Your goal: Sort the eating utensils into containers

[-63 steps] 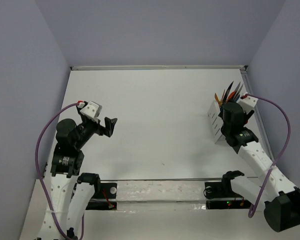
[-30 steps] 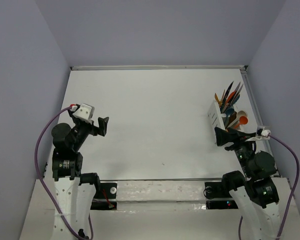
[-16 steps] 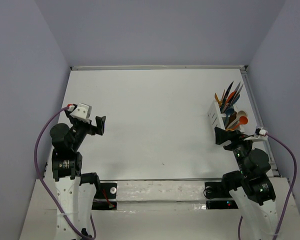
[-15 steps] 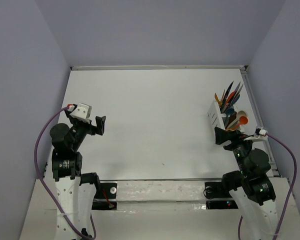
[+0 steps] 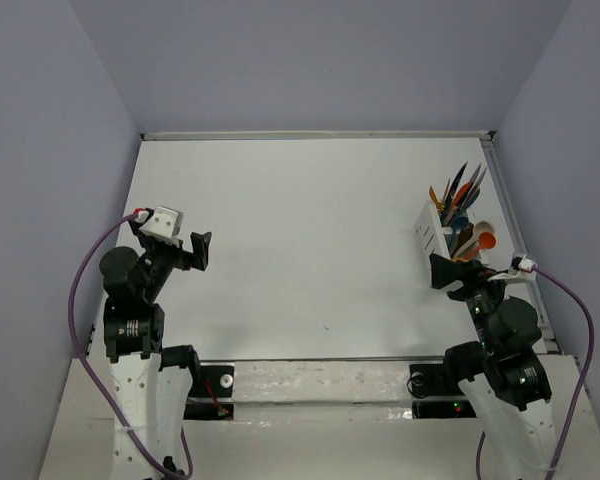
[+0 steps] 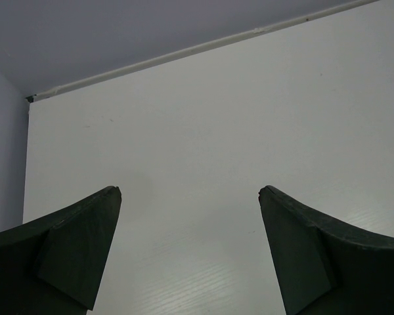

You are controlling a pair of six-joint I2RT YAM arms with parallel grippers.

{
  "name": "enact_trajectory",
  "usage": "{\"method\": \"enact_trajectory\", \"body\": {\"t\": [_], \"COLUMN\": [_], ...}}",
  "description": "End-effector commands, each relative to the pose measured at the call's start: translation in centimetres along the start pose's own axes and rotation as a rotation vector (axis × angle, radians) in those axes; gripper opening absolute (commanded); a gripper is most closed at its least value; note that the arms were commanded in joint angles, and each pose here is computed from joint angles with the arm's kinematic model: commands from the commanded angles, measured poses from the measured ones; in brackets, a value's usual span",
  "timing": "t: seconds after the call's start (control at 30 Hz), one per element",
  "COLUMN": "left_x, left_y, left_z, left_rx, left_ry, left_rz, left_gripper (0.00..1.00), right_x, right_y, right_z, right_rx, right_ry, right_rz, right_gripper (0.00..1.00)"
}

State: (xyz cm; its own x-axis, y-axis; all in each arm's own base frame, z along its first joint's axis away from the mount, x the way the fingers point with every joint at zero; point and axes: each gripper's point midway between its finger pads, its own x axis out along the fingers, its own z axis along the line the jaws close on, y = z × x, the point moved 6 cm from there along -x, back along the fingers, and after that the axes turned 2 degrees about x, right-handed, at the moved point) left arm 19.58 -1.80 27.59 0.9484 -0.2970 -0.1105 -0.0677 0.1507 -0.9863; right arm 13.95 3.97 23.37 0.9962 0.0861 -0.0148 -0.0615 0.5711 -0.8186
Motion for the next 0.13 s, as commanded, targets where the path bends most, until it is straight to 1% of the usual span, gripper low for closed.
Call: {"method": "enact_trajectory", "body": {"t": [0.0,0.1], "left_x": [0.02,0.01], "left_y": [-0.75,-0.75], "left_z": [0.2,0.22], "left_rx": [0.028,0.028], "left_ry": [-0.005,-0.007], "left_rz": [-0.046,-0.046], "left_gripper": [0.99,0.99], "right_x": [-1.04,-1.02], "right_y": [-1.63,-1.62], "right_z": [0.59,0.64], "right_rx": [0.022,0.019], "right_ry": [-0.043,-0.048], "right_rz": [-0.101,-0.101], "right_gripper": [0.86,0.87]}}
